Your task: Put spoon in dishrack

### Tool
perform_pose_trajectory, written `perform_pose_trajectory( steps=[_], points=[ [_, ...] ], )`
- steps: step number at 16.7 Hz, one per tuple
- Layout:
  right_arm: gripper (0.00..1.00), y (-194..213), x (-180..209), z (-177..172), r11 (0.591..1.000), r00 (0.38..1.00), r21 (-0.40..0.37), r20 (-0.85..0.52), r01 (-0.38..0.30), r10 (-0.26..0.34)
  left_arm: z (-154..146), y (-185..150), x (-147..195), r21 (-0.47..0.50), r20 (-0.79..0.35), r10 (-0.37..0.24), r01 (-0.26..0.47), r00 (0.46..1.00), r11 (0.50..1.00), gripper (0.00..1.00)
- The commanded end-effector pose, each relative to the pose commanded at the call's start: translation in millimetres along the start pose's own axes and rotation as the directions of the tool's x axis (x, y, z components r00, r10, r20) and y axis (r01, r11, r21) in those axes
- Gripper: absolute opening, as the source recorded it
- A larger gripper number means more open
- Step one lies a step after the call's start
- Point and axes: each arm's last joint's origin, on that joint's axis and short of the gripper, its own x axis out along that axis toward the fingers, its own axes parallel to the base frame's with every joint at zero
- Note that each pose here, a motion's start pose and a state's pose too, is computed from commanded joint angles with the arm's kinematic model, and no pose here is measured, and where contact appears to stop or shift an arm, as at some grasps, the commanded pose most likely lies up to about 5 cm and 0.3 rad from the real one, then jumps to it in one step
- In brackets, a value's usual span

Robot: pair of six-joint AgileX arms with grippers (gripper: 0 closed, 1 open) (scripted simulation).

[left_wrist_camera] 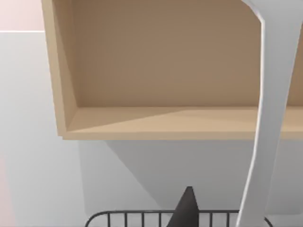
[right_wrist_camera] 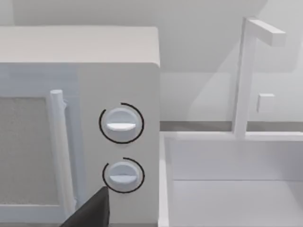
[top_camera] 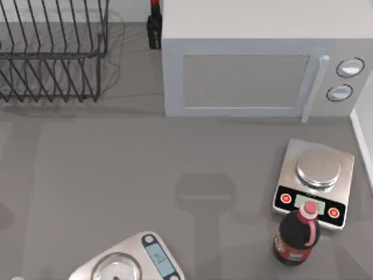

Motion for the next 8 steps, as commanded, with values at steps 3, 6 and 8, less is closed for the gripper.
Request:
perform_pose_trajectory(
  steps=[3,6,8],
  points=[
    [1.0,0.0,0.0,0.0,1.0,1.0,0.0,0.0,0.0,0.0,-0.3,-0.1,4.7,0.002,-0.001,-0.004,0.004,1.0,1.0,0.0],
    [1.0,0.0,0.0,0.0,1.0,1.0,0.0,0.0,0.0,0.0,-9.5,3.8,35.1,0.0,-0.005,-0.007,0.007,1.0,1.0,0.0],
    [1.0,0.0,0.0,0.0,1.0,1.0,0.0,0.0,0.0,0.0,-24.7,7.9,68.3,-0.001,-0.008,-0.004,0.004,1.0,1.0,0.0]
  ],
)
